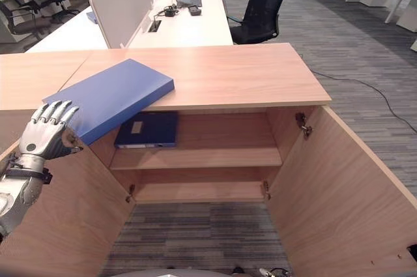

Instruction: Put the empty folder in the office cabinet

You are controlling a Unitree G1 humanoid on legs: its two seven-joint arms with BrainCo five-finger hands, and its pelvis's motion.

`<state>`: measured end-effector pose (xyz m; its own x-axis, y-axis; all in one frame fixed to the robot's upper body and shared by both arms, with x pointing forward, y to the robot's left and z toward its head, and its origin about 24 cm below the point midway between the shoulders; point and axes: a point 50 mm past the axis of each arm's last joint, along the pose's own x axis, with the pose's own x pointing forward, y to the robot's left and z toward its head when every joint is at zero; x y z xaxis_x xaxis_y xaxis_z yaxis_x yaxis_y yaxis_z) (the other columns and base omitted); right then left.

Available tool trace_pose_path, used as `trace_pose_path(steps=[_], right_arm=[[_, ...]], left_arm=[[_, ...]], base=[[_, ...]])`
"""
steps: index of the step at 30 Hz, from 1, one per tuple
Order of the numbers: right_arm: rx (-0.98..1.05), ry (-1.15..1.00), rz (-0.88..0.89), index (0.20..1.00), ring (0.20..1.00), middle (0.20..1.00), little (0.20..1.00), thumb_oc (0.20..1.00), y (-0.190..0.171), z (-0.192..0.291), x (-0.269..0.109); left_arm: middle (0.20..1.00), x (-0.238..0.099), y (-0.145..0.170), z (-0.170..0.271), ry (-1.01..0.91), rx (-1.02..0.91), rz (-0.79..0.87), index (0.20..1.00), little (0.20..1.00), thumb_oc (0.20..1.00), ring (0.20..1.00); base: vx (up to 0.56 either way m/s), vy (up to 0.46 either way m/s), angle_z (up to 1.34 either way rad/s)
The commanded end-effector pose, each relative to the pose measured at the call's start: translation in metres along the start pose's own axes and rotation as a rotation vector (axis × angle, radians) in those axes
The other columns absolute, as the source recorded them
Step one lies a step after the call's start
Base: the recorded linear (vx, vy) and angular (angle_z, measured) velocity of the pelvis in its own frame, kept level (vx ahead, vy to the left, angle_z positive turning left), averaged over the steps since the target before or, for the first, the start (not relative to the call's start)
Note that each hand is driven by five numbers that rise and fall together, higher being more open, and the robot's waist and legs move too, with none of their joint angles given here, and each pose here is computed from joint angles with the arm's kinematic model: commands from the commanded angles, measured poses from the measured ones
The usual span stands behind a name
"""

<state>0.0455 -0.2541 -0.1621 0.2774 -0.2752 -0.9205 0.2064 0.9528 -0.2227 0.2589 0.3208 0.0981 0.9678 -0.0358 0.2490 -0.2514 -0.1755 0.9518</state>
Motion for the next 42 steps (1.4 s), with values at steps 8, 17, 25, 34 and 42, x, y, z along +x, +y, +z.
trace_pose_path(steps=[8, 17, 25, 34, 42], right_arm=[[-0.023, -0.074, -0.034, 1.000, 1.000, 1.000, 1.000, 1.000, -0.006, 0.029, 0.005], [-0.022, -0.071, -0.039, 1.000, 1.000, 1.000, 1.000, 1.000, -0.006, 0.029, 0.005], [-0.019, -0.064, -0.037, 1.000, 1.000, 1.000, 1.000, 1.000, -0.006, 0.028, 0.005], [-0.021, -0.056, -0.039, 1.000, 1.000, 1.000, 1.000, 1.000, -0.007, 0.026, 0.004], [-0.011, -0.053, -0.037, 1.000, 1.000, 1.000, 1.000, 1.000, -0.005, 0.024, 0.004]], left_arm=[[1.000, 0.037, 0.031, -0.010, 0.000, 0.107, 0.107, 1.000, 1.000, 1.000, 1.000], [1.000, 0.047, 0.032, 0.001, -0.019, 0.087, 0.124, 1.000, 1.000, 1.000, 1.000], [1.000, 0.050, 0.031, 0.006, -0.030, 0.082, 0.127, 1.000, 1.000, 1.000, 1.000], [0.944, 0.051, 0.030, 0.008, -0.024, 0.062, 0.125, 0.944, 0.944, 0.944, 0.944], [0.200, 0.052, 0.028, 0.012, -0.017, 0.020, 0.138, 0.200, 0.200, 0.200, 0.200]], base=[[0.00, 0.000, 0.00], [0.00, 0.000, 0.00], [0.00, 0.000, 0.00], [0.00, 0.000, 0.00], [0.00, 0.000, 0.00]])
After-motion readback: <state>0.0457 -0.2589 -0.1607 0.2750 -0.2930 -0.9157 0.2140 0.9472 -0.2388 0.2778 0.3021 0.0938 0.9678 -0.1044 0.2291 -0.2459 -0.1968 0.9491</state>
